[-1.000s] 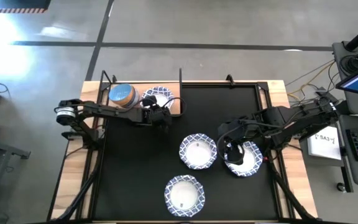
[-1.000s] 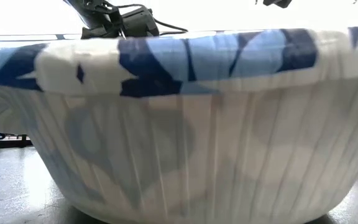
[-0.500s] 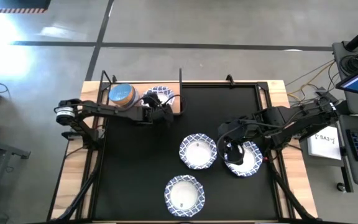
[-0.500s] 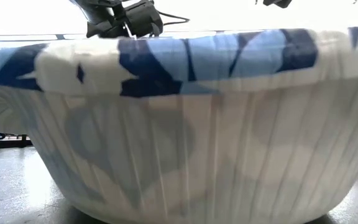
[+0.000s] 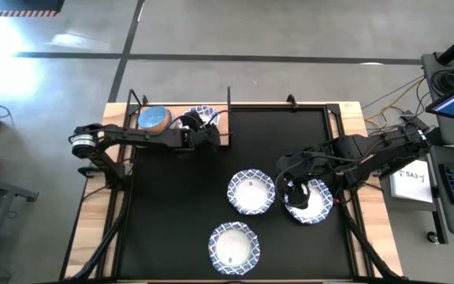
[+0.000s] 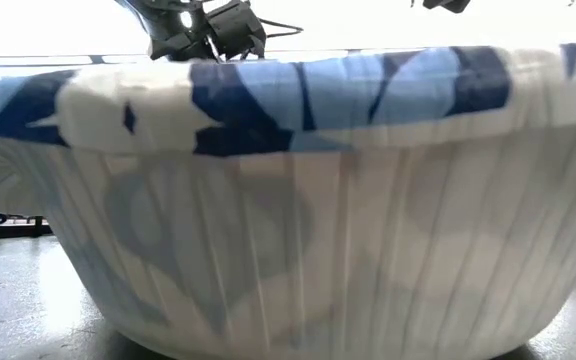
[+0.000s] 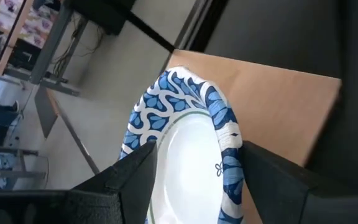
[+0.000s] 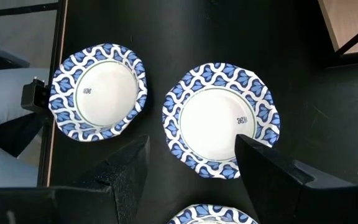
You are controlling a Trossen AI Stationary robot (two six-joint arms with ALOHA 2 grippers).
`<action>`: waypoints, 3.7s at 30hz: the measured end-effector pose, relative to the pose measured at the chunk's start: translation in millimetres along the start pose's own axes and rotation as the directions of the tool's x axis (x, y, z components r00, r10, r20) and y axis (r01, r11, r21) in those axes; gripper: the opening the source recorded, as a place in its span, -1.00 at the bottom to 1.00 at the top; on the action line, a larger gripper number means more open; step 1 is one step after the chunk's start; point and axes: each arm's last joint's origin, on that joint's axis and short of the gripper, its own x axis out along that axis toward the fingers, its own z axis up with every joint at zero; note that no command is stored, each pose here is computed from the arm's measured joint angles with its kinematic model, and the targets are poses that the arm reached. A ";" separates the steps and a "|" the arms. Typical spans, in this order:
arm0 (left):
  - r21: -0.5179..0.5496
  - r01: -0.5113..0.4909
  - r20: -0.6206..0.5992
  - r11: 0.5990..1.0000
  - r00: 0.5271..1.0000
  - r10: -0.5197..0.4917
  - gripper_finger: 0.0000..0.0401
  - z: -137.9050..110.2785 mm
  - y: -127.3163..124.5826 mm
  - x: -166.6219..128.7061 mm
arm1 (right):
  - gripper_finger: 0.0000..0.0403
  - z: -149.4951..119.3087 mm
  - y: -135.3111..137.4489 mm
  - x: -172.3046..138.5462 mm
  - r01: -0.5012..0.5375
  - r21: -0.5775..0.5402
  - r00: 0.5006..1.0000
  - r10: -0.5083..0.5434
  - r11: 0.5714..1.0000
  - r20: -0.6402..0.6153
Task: Place and stack bowls onto a shelf
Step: Put the top white bowl on the shelf, then stack the top right white bowl on top of the other white bowl on the shelf
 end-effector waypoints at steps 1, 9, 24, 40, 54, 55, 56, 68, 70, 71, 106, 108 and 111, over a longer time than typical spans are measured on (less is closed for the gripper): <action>-0.014 -0.006 -0.003 1.000 1.000 0.006 0.06 0.1 2.1 2.7 | 0.12 0.0 0.0 0.0 0.000 0.000 1.000 0.000 1.000 0.000; -0.080 0.019 -0.010 0.997 1.000 -0.020 0.06 0.0 4.3 10.2 | 0.12 0.0 0.1 0.0 0.000 0.030 1.000 0.000 1.000 0.000; -0.075 0.585 0.123 0.808 0.809 -0.575 0.06 36.9 -19.8 -46.4 | 0.12 -2.0 -0.5 1.1 0.009 0.273 1.000 -0.004 0.962 -0.018; 0.093 0.805 0.141 0.586 0.572 -0.808 0.06 33.8 -73.4 -124.1 | 0.12 -56.8 9.8 28.8 0.306 0.657 0.924 -0.048 0.689 -0.380; 0.154 0.819 0.157 0.552 0.532 -0.832 0.06 42.7 -73.5 -155.9 | 0.12 -101.5 38.0 98.4 0.439 0.703 0.843 0.014 0.560 -0.537; 0.156 0.820 0.154 0.551 0.531 -0.833 0.06 42.2 -74.0 -156.7 | 0.12 -103.9 39.5 103.8 0.446 0.697 0.835 0.019 0.561 -0.550; 0.159 0.820 0.154 0.549 0.529 -0.835 0.06 41.8 -74.7 -157.7 | 0.12 -106.1 41.3 108.7 0.449 0.691 0.830 0.022 0.566 -0.557; 0.196 0.827 0.147 0.526 0.506 -0.850 0.06 36.3 -83.0 -170.3 | 0.12 -128.2 40.2 150.2 0.551 0.547 0.744 -0.073 0.630 -0.664; 0.197 0.828 0.147 0.526 0.505 -0.850 0.06 35.7 -83.8 -171.8 | 0.10 -130.7 40.0 156.0 0.560 0.521 0.729 -0.085 0.644 -0.679; 0.196 0.829 0.147 0.525 0.504 -0.851 0.06 35.4 -84.2 -172.5 | 0.07 -131.9 39.8 158.8 0.566 0.510 0.722 -0.092 0.648 -0.685; 0.235 0.831 0.233 0.504 0.455 -0.859 0.06 41.1 -88.3 -182.6 | -0.94 -26.7 86.6 11.8 -0.365 0.163 0.919 0.383 0.917 -0.098; 0.255 0.826 0.270 0.503 0.439 -0.857 0.06 44.6 -88.1 -184.2 | -0.94 -21.6 90.1 12.6 -0.395 0.058 0.915 0.399 0.917 -0.068; 0.280 0.802 0.317 0.527 0.441 -0.840 0.06 48.3 -86.1 -186.0 | -0.94 -19.2 93.7 19.8 -0.405 -0.041 0.913 0.402 0.913 -0.069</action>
